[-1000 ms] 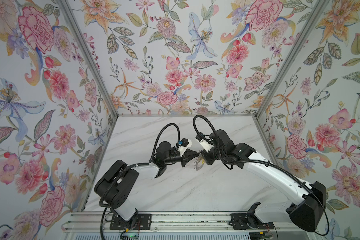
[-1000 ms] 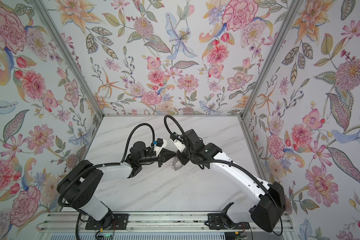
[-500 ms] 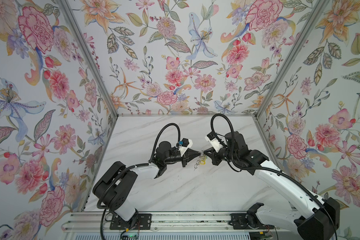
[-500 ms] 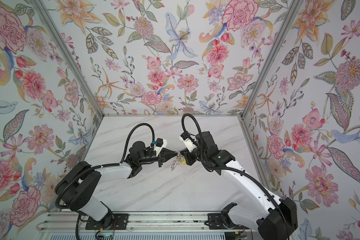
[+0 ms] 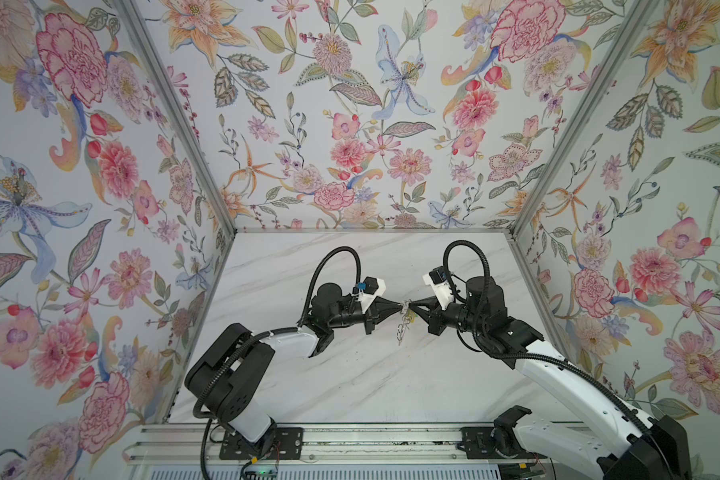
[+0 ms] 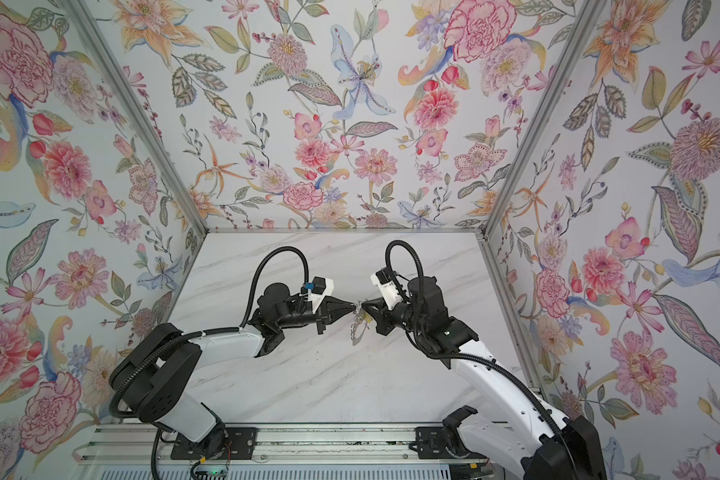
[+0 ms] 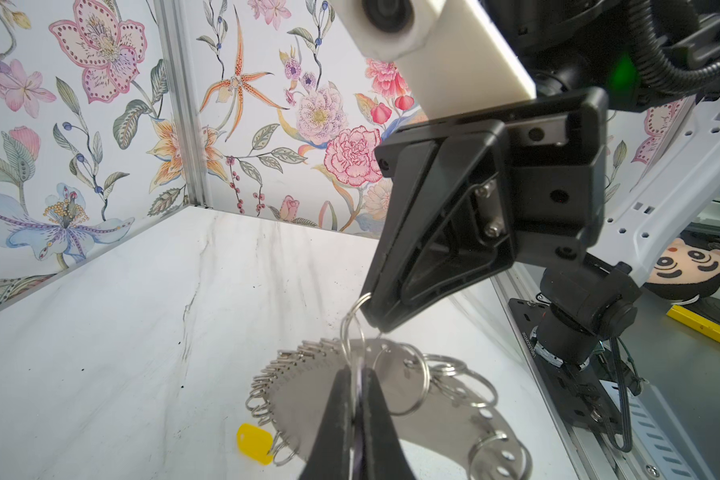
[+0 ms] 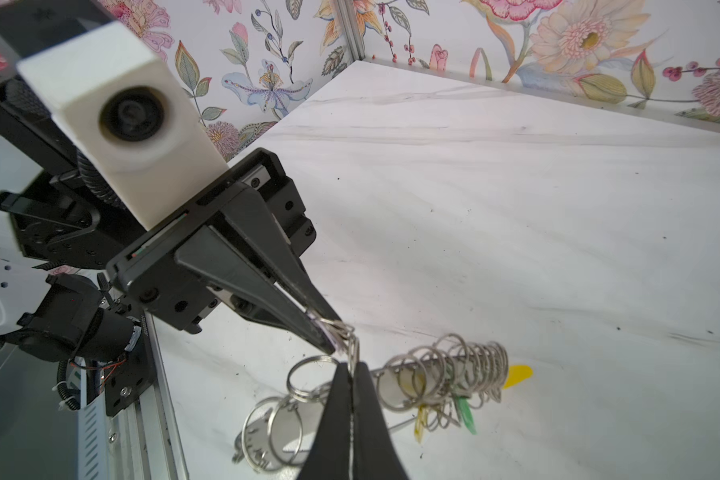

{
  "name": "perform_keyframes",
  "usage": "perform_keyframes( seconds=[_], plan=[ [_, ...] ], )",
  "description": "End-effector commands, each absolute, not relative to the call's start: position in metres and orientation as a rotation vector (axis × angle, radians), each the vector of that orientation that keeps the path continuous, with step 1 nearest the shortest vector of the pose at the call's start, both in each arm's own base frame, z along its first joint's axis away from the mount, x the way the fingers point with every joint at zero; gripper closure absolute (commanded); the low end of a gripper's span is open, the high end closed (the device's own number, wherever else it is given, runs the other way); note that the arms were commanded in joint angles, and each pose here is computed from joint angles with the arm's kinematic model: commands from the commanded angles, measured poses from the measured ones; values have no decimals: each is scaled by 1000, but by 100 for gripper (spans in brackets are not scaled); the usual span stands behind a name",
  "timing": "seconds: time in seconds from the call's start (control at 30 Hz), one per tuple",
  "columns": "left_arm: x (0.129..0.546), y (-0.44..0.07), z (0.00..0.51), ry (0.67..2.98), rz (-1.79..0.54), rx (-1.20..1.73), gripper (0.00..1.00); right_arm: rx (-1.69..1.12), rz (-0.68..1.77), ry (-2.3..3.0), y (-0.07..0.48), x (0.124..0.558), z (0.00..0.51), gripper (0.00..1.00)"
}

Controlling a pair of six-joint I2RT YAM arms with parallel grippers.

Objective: Remove the keys from the keyring

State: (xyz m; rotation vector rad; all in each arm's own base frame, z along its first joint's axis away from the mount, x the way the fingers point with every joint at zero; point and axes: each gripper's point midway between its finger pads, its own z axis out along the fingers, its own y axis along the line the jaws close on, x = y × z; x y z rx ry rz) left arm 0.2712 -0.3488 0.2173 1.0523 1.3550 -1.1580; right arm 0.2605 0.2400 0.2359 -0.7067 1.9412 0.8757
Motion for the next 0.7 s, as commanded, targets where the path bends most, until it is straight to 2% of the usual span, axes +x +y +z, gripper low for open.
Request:
perform_keyframes(
  seconds=[0.0,0.27,0.67],
  plan=[
    [289,-338,195,1489,-1082,989,100,-614,923,1748,236,271,285,100],
    [287,-339,190,1508,-1050,1013,100,-585,982,1675,238,274,295,100],
    [280,-351,200,1468,-1145,987,100,-441,1043,1545,229,278,300,100]
  ],
)
